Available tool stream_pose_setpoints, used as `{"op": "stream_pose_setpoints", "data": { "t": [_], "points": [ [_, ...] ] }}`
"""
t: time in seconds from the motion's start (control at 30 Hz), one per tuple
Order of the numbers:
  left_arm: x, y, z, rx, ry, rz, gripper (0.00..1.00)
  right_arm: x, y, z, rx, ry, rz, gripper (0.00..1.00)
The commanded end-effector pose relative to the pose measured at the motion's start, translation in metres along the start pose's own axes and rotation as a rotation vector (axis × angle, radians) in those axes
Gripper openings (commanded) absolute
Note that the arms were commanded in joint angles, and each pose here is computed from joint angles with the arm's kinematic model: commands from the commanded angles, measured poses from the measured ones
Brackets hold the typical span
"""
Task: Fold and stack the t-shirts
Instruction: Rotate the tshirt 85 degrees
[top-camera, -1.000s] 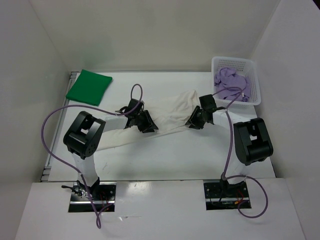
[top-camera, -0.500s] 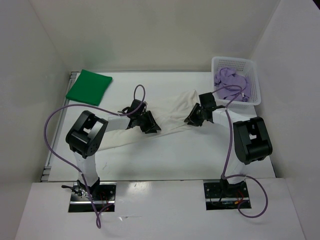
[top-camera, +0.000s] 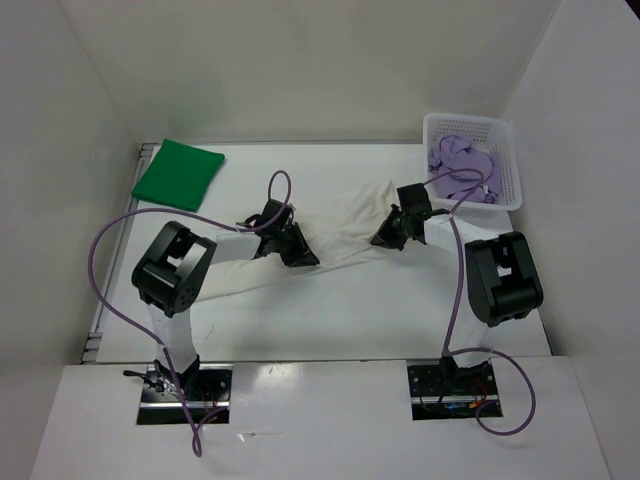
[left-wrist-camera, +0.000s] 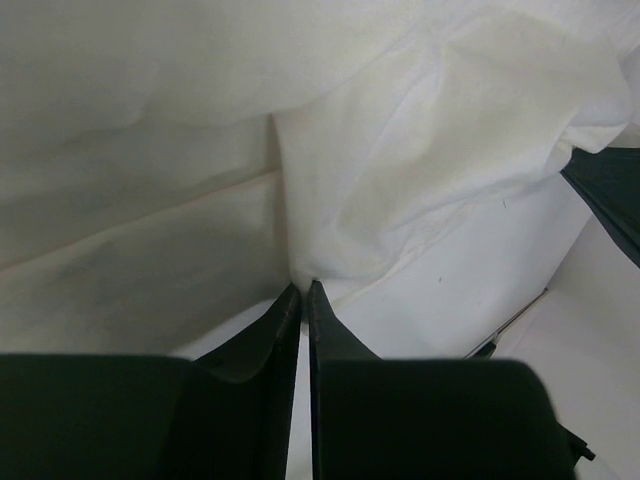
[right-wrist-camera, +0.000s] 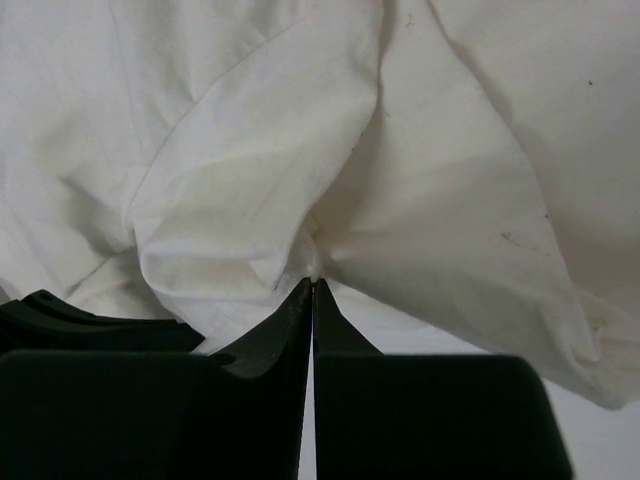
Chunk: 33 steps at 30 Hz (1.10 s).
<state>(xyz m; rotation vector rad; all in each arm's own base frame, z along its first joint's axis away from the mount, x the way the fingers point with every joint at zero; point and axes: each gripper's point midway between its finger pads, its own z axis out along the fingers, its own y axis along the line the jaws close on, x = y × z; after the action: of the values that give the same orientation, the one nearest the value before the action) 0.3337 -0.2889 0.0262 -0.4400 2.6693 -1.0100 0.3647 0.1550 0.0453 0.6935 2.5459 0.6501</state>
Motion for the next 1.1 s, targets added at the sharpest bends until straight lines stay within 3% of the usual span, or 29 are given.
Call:
{"op": "stream_pose_setpoints", "data": {
  "t": [0.0,0.27,0.5,0.73,0.77,0.93,0.97,1.07],
  "points": [
    [-0.002,-0.024,-0.016,0.057,-0.01,0.019,0.11,-0.015,0.023,-0.021,-0.053,-0.069,-0.01,0.04],
    [-0.003,-0.023,-0.041,0.114,0.017,-0.009,0.06,0.014,0.012,-0.067,-0.04,-0.015,-0.012,0.03],
    [-0.002,-0.014,-0.051,0.114,0.028,-0.017,0.05,0.055,-0.027,-0.063,0.012,0.082,0.011,0.03],
    [0.011,-0.004,-0.052,0.101,0.067,-0.016,0.08,0.067,-0.037,-0.071,0.026,0.095,0.015,0.03],
    [0.013,-0.001,-0.052,0.094,0.072,-0.02,0.08,0.068,-0.036,-0.071,0.018,0.104,0.015,0.08],
    [0.018,0.003,-0.056,0.084,0.08,0.003,0.17,0.051,-0.023,-0.073,0.006,0.054,-0.007,0.2],
    [0.018,0.006,-0.055,0.069,0.077,-0.002,0.28,0.046,-0.019,-0.072,0.003,0.051,-0.023,0.21],
    [0.012,0.016,-0.064,0.043,0.037,0.02,0.43,0.023,-0.001,-0.059,-0.009,0.024,-0.054,0.27]
  ]
}}
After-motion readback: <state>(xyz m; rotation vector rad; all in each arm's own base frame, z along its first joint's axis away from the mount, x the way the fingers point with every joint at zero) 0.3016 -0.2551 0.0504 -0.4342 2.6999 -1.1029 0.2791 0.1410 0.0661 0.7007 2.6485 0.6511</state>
